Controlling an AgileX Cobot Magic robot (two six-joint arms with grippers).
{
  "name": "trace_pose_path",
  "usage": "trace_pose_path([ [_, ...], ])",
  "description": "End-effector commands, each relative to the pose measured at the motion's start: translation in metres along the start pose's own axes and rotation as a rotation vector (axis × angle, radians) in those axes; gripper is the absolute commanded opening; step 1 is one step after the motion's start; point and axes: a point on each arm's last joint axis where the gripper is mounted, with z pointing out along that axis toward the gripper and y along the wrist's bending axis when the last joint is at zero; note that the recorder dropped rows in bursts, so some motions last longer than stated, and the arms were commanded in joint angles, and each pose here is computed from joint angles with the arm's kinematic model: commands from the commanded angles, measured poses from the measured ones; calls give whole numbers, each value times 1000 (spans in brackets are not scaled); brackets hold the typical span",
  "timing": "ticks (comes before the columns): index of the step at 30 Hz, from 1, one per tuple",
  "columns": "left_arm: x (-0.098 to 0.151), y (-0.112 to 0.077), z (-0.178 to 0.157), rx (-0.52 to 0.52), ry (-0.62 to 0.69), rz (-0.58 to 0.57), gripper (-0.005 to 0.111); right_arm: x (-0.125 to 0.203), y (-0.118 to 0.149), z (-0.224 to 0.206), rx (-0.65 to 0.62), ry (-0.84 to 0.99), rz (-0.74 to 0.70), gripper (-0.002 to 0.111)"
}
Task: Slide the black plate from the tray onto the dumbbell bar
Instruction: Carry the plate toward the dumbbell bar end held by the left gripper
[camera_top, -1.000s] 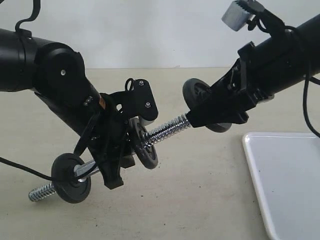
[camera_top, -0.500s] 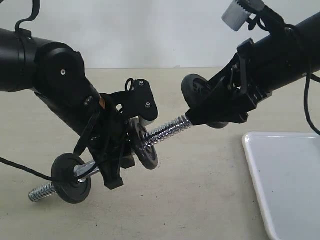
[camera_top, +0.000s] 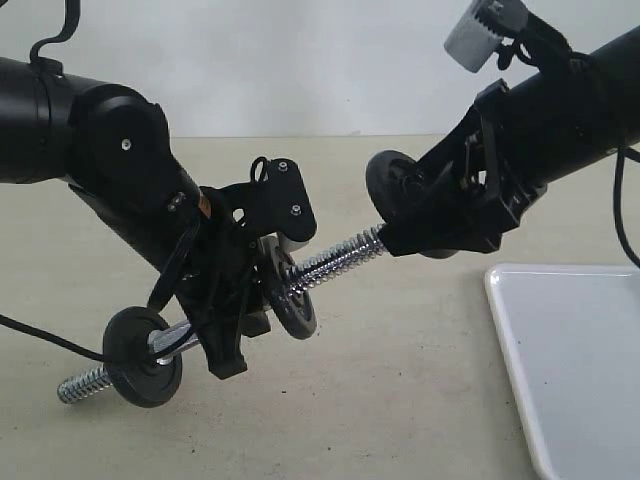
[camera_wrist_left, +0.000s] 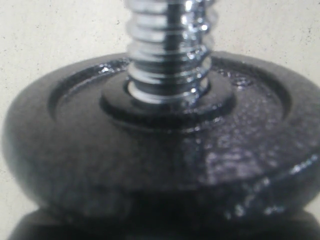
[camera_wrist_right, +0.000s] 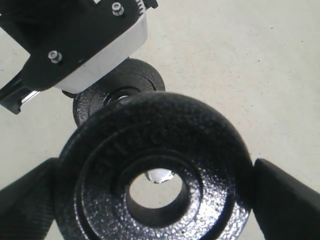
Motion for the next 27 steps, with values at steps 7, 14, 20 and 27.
trace_pose_path([
  [7,-13,7,-25,-87,-122,-11,4,-11,3,-7,16,-70,-37,0],
  [14,-14,8,-26,-98,-133,-11,4,-9,0,-3,9,-61,-53,0],
  [20,-14,8,-26,-98,-133,-11,4,0,-11,17,-51,-53,-15,0],
  [27,-15,9,-26,-101,-136,-11,4,-3,-13,18,-41,-87,-15,0],
])
